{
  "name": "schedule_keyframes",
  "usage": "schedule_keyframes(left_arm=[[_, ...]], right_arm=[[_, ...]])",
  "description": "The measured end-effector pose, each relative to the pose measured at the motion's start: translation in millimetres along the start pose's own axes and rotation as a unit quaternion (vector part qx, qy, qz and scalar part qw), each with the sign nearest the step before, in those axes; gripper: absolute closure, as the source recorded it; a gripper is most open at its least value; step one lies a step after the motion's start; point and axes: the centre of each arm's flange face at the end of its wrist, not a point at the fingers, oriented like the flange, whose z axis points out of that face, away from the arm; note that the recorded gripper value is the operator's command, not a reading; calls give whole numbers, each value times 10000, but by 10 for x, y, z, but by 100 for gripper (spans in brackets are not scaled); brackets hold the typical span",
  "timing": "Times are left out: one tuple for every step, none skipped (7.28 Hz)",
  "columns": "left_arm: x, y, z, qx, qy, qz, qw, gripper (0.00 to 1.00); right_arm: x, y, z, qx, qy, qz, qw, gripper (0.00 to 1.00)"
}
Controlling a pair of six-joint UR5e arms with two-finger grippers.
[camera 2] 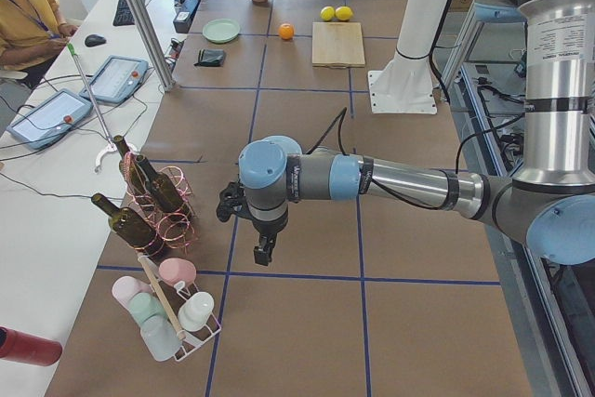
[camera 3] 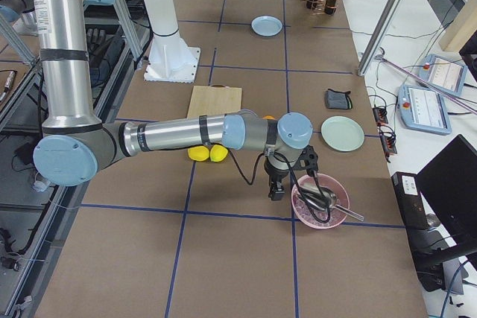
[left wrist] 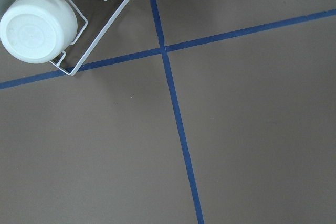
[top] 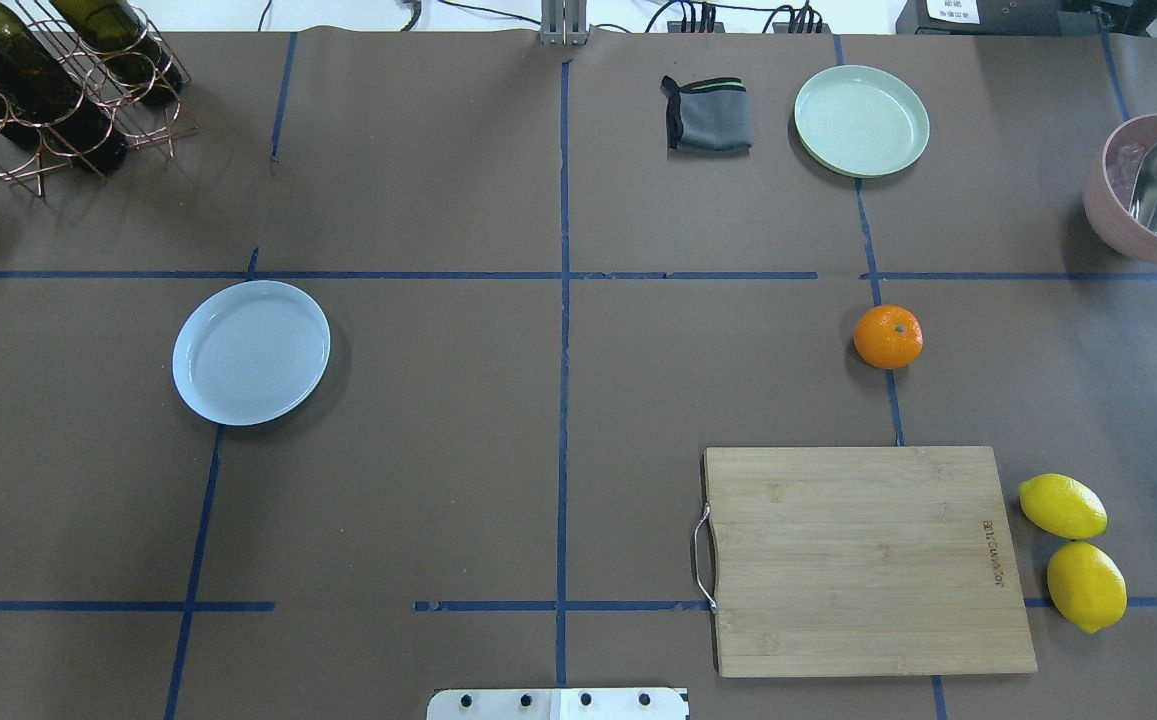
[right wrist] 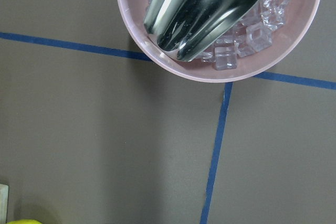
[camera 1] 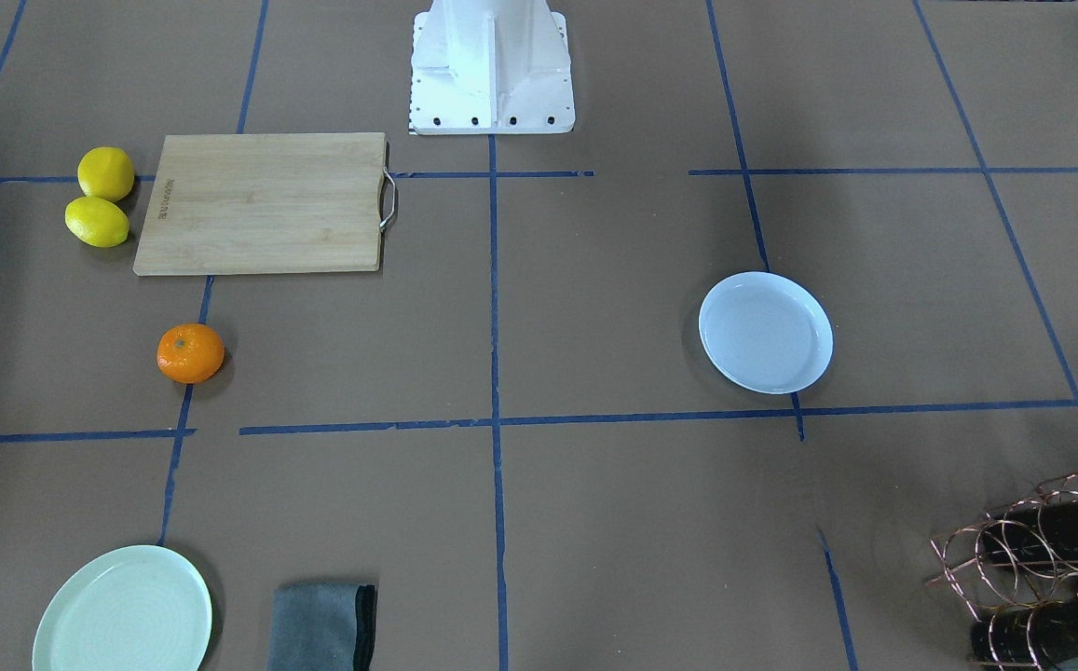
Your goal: Pick orange to plate
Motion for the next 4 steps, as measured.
schedule_keyframes(left_arm=[[14, -8, -3, 51, 26, 71, 10000, 0], [43, -36, 0, 154, 93, 174, 9997, 0], [134, -86, 14, 293, 351, 287, 9985, 0], [308, -159, 85, 390, 774, 453, 9952, 0]], right_arm=[[-64, -39, 54, -54, 5, -74, 10000, 0], [-105, -52, 86, -85, 0, -117, 9999, 0], [-135, -40, 85, -83, -7, -148, 9999, 0], [-160, -39, 76, -39, -4, -212, 9998, 0]])
